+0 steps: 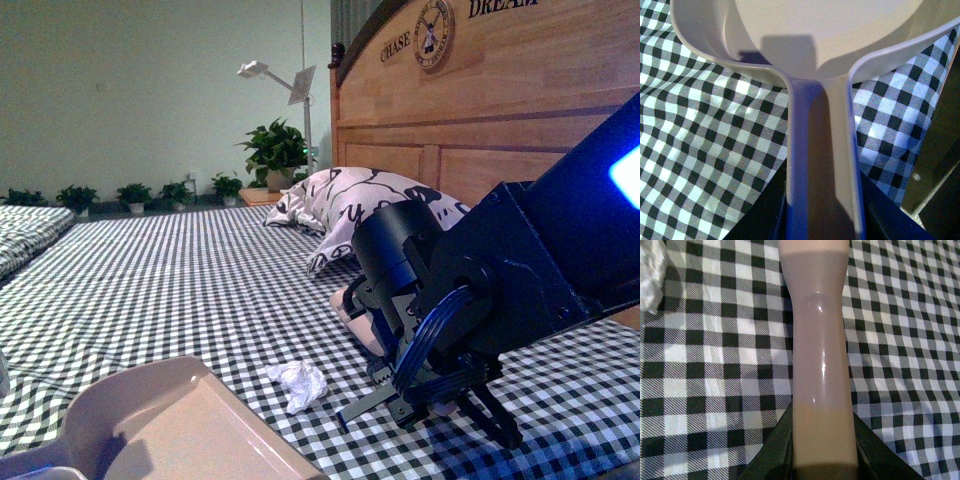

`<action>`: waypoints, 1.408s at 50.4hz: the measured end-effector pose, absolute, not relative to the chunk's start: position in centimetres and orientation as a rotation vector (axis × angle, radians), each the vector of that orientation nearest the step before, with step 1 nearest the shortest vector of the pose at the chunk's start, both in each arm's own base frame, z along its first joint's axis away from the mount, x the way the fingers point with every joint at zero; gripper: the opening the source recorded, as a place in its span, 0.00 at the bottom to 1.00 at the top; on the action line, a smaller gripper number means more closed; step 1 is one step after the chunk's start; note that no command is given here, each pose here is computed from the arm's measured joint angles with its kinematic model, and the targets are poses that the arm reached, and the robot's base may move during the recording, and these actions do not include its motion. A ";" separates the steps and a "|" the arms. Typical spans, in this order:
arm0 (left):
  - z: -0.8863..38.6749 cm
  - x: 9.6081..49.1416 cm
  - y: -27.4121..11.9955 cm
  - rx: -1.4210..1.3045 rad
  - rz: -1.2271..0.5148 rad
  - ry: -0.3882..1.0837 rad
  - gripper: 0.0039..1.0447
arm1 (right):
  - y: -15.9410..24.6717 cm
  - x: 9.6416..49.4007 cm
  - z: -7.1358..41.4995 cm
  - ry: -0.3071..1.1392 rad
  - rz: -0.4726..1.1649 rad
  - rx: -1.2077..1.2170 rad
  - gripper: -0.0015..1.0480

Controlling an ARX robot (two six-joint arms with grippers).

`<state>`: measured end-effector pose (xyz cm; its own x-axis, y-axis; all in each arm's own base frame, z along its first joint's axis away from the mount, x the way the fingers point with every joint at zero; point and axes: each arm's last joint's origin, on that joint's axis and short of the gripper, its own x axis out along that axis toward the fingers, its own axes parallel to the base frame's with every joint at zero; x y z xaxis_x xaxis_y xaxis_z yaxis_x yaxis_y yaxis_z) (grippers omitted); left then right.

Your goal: Clean up trash

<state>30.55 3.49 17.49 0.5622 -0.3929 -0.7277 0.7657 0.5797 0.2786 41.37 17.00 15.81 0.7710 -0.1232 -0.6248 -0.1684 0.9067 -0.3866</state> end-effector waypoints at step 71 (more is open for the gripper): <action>17.5 30.5 3.5 0.632 -0.738 0.663 0.26 | 9.9 37.0 23.5 0.619 0.151 -0.125 0.19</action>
<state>30.55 3.49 17.49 0.5622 -0.3929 -0.7277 0.7657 0.5797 0.2786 37.02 9.90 23.47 0.8039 0.1037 -0.5856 -0.1783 0.9814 -0.0710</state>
